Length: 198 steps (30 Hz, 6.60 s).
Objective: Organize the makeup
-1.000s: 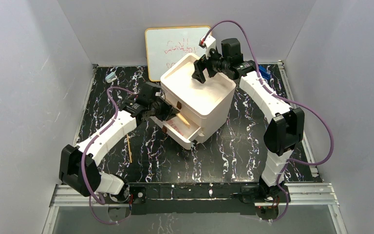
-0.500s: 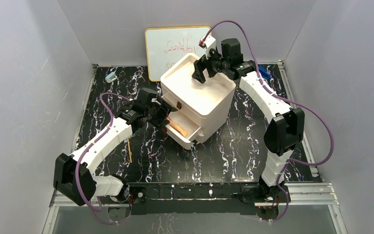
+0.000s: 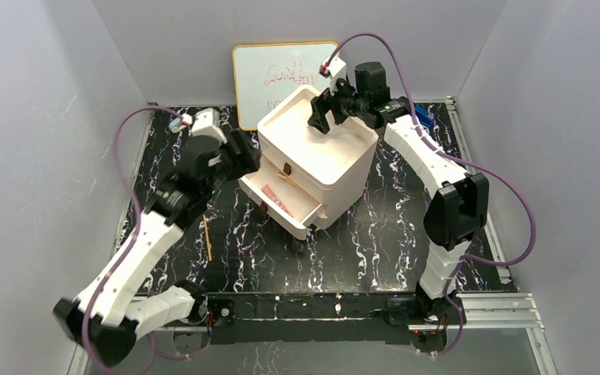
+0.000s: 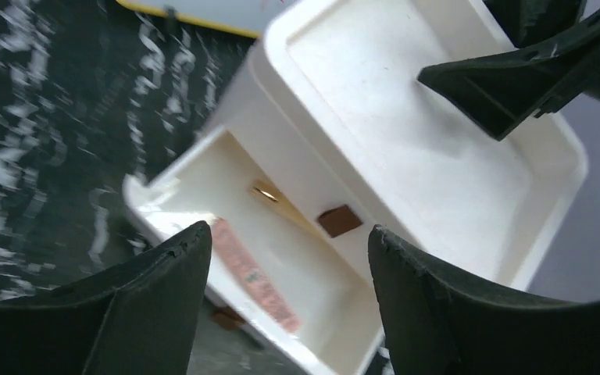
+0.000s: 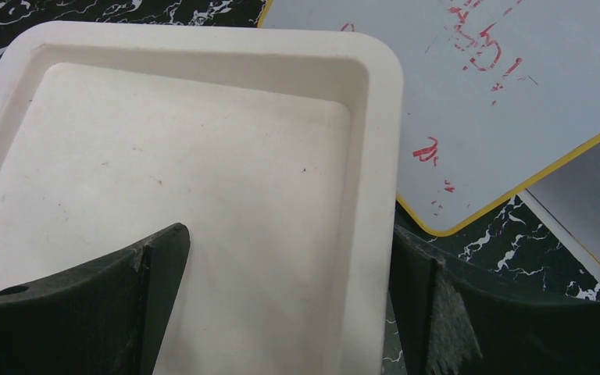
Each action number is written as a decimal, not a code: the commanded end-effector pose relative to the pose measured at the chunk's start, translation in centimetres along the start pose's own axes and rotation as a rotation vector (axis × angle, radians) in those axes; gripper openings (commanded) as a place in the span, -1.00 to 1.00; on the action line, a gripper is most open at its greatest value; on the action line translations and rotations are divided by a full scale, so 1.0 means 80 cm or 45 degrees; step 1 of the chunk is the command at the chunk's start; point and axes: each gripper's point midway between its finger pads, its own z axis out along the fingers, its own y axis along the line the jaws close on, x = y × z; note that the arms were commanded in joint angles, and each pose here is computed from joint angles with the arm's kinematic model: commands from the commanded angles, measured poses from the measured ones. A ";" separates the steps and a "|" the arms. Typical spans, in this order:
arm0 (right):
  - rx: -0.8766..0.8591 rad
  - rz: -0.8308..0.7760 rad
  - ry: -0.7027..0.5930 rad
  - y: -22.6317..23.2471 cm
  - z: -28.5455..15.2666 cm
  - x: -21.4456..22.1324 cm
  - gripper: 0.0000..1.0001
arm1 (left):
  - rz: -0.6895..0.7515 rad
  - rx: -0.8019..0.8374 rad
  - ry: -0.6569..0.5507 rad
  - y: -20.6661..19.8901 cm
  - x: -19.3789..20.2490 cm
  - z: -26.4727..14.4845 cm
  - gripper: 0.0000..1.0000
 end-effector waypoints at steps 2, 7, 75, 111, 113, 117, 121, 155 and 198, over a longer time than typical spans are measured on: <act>-0.147 0.311 0.478 0.050 0.015 0.152 1.00 | 0.650 -0.291 -0.195 0.112 -0.009 -0.053 0.93; -0.160 0.315 0.481 0.051 0.020 0.153 1.00 | 1.021 -0.323 -0.037 0.171 0.052 -0.049 0.97; -0.167 0.340 0.523 0.062 0.017 0.174 1.00 | 0.860 0.750 0.088 0.038 0.226 0.205 -0.23; -0.193 0.349 0.523 0.067 0.021 0.179 1.00 | 1.176 -0.084 1.003 0.246 0.261 0.078 -1.00; -0.194 0.351 0.525 0.067 0.022 0.179 1.00 | 1.186 -0.135 1.029 0.254 0.259 0.071 -1.00; -0.192 0.348 0.527 0.067 0.022 0.177 1.00 | 1.249 -0.177 1.108 0.267 0.256 0.053 -1.00; -0.193 0.348 0.528 0.067 0.024 0.176 1.00 | 1.340 -0.255 1.101 0.282 0.240 0.035 -1.00; -0.217 0.324 0.531 0.075 0.033 0.174 1.00 | 0.611 -0.702 0.827 0.327 0.141 0.021 0.74; -0.210 0.333 0.583 0.084 0.039 0.192 1.00 | 0.009 -0.473 0.709 0.247 0.096 0.068 -1.00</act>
